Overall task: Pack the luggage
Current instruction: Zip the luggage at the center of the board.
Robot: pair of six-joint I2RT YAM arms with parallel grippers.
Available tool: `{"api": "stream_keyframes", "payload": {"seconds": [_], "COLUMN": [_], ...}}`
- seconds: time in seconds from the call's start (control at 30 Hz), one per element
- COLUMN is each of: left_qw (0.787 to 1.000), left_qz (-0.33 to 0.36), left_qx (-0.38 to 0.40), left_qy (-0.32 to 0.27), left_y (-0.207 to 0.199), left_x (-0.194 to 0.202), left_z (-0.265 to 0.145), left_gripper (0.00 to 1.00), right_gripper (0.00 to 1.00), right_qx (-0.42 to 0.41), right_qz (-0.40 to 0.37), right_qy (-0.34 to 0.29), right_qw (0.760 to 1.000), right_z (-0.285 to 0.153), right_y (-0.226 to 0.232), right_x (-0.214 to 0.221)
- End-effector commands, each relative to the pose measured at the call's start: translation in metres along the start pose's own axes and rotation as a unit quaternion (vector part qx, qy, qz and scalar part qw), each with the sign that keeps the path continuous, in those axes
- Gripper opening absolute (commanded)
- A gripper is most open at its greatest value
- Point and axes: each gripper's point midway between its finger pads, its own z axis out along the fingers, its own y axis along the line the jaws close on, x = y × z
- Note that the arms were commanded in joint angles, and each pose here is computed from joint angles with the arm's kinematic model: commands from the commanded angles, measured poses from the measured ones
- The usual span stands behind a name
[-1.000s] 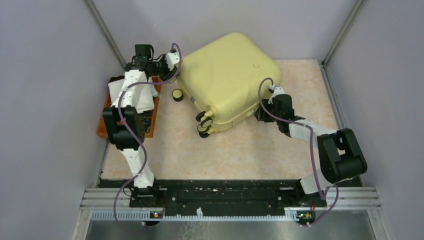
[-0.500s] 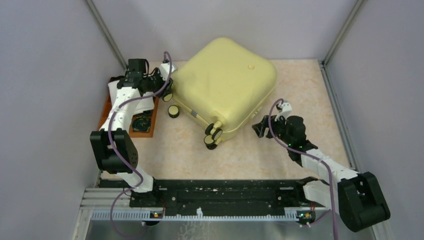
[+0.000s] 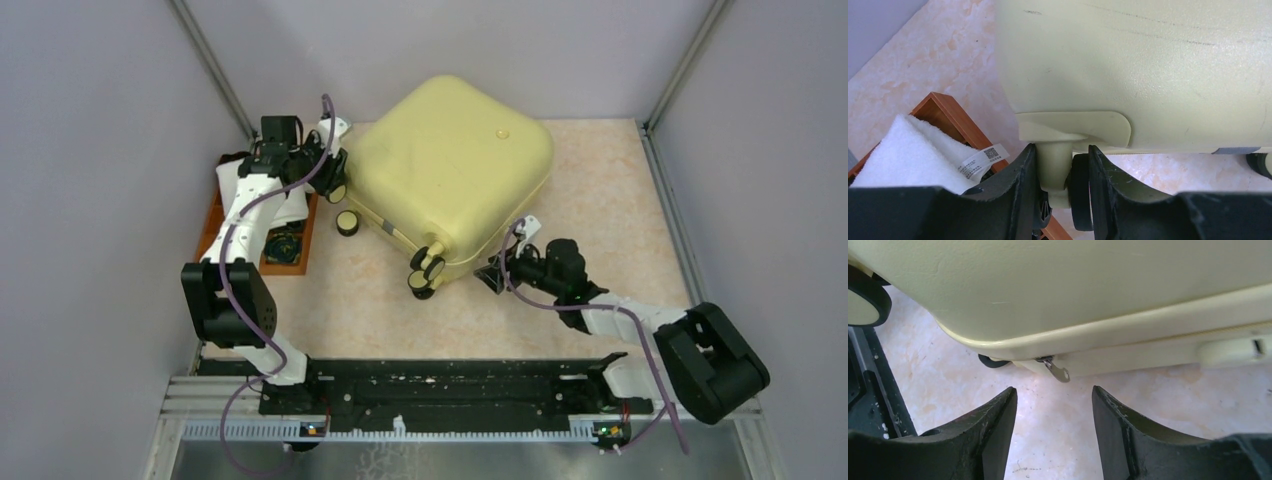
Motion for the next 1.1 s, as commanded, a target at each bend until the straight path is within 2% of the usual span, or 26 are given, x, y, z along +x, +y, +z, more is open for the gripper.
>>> {"api": "stream_keyframes", "payload": {"seconds": [0.0,0.13,0.33,0.4,0.47,0.53,0.73,0.77,0.8,0.83,0.87,0.93,0.97,1.07], "left_qw": [0.997,0.995,0.994,0.994,0.995,0.995,0.998,0.999,0.999,1.0,1.0,0.999,0.998,0.997], "left_qz": [-0.027,-0.049,-0.065,-0.068,-0.07,-0.071,-0.036,-0.027,-0.024,-0.015,-0.001,0.028,0.037,0.061], "left_qx": [-0.009,-0.009,-0.013,-0.017,-0.017,-0.013,0.017,0.02,0.02,0.021,0.025,0.041,0.049,0.037], "left_qy": [-0.078,-0.082,-0.084,-0.079,-0.075,-0.072,-0.047,-0.038,-0.026,-0.016,-0.01,-0.007,-0.01,-0.027], "left_y": [-0.006,-0.006,-0.007,-0.006,-0.006,-0.009,-0.02,-0.022,-0.023,-0.023,-0.025,-0.034,-0.037,-0.038], "left_x": [-0.062,-0.069,-0.072,-0.068,-0.065,-0.062,-0.049,-0.045,-0.041,-0.037,-0.033,-0.027,-0.024,-0.022], "left_z": [-0.024,-0.028,-0.032,-0.031,-0.03,-0.028,-0.03,-0.032,-0.033,-0.035,-0.038,-0.046,-0.049,-0.052], "left_gripper": [0.0,0.0,0.0,0.0,0.0,0.0,0.01,0.08,0.24,0.48,0.66,0.93,0.98,0.99], "right_gripper": [0.56,0.51,0.38,0.27,0.1,0.02,0.0,0.0,0.0,0.0,0.0,0.0,0.0,0.0], "right_qx": [-0.017,0.013,0.047,0.047,0.046,0.049,0.061,0.058,0.056,0.053,0.052,0.049,0.048,0.044], "right_qz": [-0.066,-0.07,-0.082,-0.088,-0.091,-0.092,-0.078,-0.074,-0.071,-0.067,-0.062,-0.055,-0.052,-0.044], "right_qy": [-0.023,-0.034,-0.067,-0.069,-0.066,-0.067,-0.077,-0.078,-0.079,-0.078,-0.079,-0.079,-0.077,-0.073], "right_qw": [0.997,0.997,0.993,0.993,0.993,0.992,0.992,0.992,0.993,0.993,0.994,0.994,0.994,0.995], "right_z": [0.023,0.031,0.035,0.036,0.035,0.032,0.023,0.022,0.021,0.02,0.02,0.019,0.019,0.019], "right_y": [0.013,0.007,0.008,0.011,0.013,0.013,0.011,0.012,0.013,0.014,0.015,0.017,0.018,0.021], "right_x": [-0.022,-0.028,-0.039,-0.039,-0.036,-0.033,-0.03,-0.03,-0.03,-0.028,-0.028,-0.026,-0.025,-0.021]}}
